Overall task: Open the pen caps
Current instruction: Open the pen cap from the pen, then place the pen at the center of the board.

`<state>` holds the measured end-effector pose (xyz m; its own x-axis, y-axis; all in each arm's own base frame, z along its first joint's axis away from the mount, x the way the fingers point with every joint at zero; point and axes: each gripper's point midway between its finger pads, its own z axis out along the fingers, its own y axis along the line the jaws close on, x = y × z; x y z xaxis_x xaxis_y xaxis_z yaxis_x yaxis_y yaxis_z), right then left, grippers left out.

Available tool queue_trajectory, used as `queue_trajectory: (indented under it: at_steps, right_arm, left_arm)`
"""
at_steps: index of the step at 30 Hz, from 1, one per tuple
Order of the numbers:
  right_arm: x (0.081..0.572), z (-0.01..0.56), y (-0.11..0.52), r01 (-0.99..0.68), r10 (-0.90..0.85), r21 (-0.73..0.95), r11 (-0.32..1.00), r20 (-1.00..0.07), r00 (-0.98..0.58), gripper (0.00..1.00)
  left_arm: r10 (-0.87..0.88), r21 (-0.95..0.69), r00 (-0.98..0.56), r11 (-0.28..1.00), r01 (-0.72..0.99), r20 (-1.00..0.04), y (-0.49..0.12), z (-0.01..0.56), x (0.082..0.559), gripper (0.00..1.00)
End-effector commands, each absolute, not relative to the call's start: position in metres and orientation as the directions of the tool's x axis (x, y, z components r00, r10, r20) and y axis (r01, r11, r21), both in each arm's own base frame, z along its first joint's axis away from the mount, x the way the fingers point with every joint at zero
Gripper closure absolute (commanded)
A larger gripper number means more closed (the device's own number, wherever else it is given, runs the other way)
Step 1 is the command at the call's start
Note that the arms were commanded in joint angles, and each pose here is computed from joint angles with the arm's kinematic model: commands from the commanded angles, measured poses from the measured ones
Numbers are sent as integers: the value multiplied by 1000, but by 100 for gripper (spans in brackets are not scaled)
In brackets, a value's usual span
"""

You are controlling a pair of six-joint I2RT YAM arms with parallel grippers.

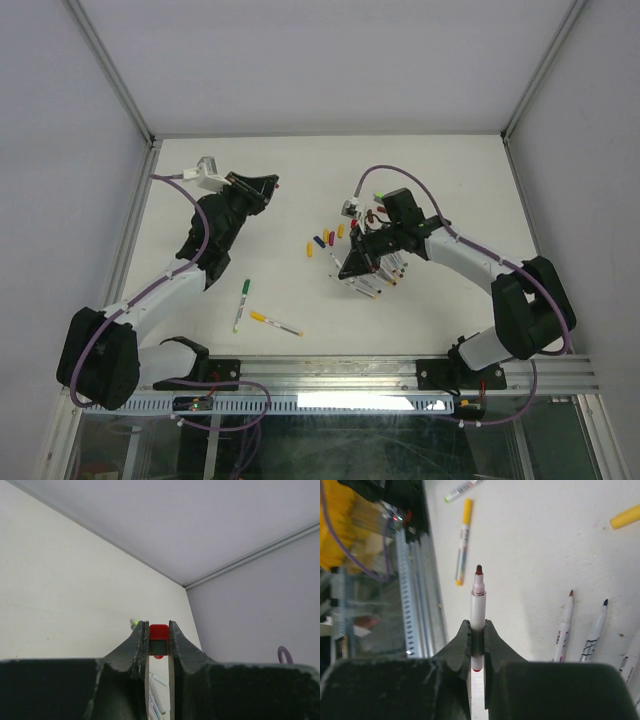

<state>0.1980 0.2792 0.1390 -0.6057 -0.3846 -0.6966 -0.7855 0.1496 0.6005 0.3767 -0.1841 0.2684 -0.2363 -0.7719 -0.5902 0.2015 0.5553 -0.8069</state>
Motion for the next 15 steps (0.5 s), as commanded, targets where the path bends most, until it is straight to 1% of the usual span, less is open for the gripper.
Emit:
queue_trajectory:
  at_steps: [1,4,7,8,11,15]
  right_arm:
    - [193,114,278,-885,-576,426,188,-682,-450,100]
    - [196,89,265,-914,-697,314,257,-595,-400,100]
    - [198,76,261,-915,-745,274,296,-533,-400,100]
    - [198,71,261,-917,-761,259,303,-514,-396,100]
    - [197,56,258,-925,-807,216,314,-453,-379,100]
    - [190,41,261,-939,-854,174,297,-391,-343,99]
  left_arm:
    - [-745,-791,-268,567,228,-611,-185,265,359,100]
    - [-703,-784,-358,595,179,-615,-184,224,339,100]
    - [-699,-783,-417,620,53,-582,-173,183,325,100]
    - [-712,-792,-436,611,1,-550,-171,172,320,100]
    - [-714,-785,-480,615,-82,-509,-167,148,308,100]
    - [-719,-784,-509,607,-129,-473,-166,133,300,100]
